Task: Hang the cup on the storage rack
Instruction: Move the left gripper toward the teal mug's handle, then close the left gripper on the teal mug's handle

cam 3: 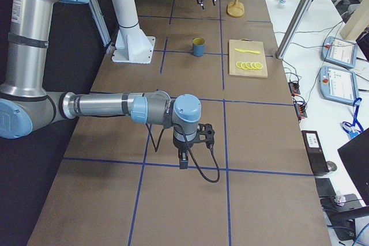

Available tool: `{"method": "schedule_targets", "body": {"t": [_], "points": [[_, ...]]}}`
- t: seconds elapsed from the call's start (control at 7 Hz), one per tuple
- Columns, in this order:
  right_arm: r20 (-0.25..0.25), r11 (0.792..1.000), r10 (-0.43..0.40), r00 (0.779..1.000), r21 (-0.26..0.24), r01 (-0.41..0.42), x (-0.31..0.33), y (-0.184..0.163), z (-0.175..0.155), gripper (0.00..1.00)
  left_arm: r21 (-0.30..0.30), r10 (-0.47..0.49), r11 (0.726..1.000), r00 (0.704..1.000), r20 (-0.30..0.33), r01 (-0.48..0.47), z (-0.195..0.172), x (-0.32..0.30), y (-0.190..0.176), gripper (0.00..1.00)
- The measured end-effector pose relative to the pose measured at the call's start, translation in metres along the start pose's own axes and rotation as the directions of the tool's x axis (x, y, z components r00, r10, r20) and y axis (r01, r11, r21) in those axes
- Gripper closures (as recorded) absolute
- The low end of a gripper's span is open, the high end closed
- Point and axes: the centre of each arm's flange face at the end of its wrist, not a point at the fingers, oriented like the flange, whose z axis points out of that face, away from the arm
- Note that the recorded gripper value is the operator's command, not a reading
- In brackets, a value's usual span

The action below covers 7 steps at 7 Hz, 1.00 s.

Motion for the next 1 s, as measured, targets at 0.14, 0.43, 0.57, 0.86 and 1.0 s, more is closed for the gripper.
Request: {"method": "schedule_targets", "body": {"t": [0.14, 0.43, 0.57, 0.86, 1.0], "points": [[0.000, 1.000, 0.000, 1.000, 0.000, 0.000, 0.000, 0.000, 0.000, 0.00, 0.048, -0.004, 0.999, 1.000, -0.004, 0.004, 0.038, 0.052, -0.014, 0.00], [-0.001, 1.000, -0.002, 1.000, 0.004, 0.002, -0.001, -0.004, -0.002, 0.00, 0.123, -0.036, 0.992, 0.999, -0.024, 0.038, 0.093, 0.148, -0.041, 0.00], [-0.001, 1.000, -0.001, 1.000, 0.005, 0.001, -0.001, -0.006, -0.002, 0.00, 0.137, -0.043, 0.990, 0.999, -0.033, 0.047, 0.113, 0.169, -0.053, 0.00], [-0.001, 1.000, 0.007, 1.000, 0.007, -0.007, -0.001, -0.007, -0.003, 0.00, 0.139, -0.045, 0.989, 0.998, -0.034, 0.049, 0.147, 0.185, -0.068, 0.00], [-0.001, 1.000, 0.010, 1.000, 0.009, -0.010, -0.002, -0.008, -0.003, 0.00, 0.134, -0.043, 0.990, 0.999, -0.031, 0.047, 0.153, 0.185, -0.068, 0.02]]}}
